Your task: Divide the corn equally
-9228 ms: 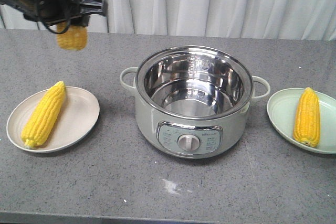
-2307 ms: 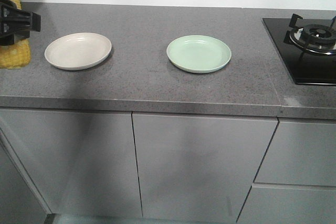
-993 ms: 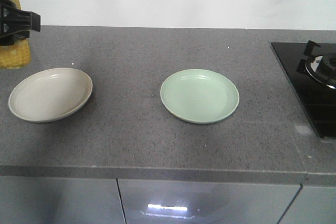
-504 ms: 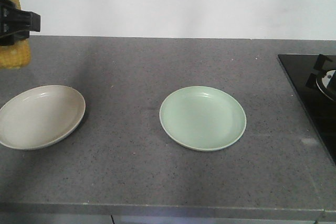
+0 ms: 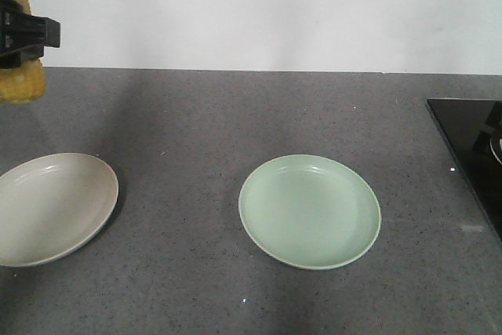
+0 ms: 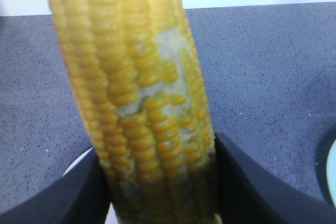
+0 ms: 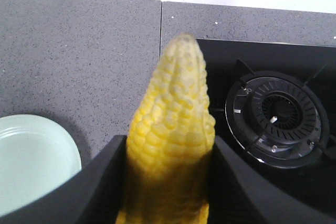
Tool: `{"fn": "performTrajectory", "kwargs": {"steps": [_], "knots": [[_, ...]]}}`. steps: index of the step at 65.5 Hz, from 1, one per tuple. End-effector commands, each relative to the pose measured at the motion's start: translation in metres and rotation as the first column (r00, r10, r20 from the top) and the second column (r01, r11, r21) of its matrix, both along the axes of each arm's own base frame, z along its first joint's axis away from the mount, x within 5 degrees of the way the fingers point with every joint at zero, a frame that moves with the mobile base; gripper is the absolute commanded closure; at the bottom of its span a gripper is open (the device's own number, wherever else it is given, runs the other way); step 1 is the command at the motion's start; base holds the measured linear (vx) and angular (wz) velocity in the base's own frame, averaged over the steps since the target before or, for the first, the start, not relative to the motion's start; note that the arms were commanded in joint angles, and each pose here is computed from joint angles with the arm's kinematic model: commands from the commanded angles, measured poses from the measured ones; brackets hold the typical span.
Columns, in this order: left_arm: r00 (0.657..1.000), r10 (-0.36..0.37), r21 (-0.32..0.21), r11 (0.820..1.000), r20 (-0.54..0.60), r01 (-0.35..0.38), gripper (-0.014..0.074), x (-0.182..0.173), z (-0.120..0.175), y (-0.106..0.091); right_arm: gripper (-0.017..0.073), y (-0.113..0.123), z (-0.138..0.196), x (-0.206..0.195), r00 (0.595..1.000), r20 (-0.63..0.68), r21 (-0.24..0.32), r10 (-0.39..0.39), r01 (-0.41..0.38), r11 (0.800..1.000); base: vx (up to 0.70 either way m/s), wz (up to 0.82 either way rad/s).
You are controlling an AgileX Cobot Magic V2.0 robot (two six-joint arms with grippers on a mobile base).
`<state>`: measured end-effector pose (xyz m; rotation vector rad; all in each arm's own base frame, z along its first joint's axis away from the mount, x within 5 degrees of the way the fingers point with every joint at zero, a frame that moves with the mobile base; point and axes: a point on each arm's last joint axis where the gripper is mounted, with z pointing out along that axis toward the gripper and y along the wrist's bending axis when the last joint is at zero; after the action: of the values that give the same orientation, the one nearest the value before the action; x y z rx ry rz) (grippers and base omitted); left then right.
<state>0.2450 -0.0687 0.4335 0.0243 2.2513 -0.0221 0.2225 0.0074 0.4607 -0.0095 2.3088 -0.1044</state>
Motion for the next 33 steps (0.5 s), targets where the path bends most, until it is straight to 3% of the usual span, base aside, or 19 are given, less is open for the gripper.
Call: {"fn": "performTrajectory", "kwargs": {"steps": [1,33], "knots": [[0.995,-0.006,-0.020,1.000,0.104,0.008,0.0447,-0.0043,0.0179,0.0023,0.0373,-0.0026,0.0156,-0.0053,0.994,0.107,-0.012,-0.003,0.004,1.000,0.10,0.00],[0.995,-0.006,-0.020,1.000,0.104,0.008,0.0447,-0.0043,0.0179,0.0023,0.0373,-0.0026,0.0156,-0.0053,0.994,0.107,-0.012,-0.003,0.004,1.000,0.05,-0.01]]}}
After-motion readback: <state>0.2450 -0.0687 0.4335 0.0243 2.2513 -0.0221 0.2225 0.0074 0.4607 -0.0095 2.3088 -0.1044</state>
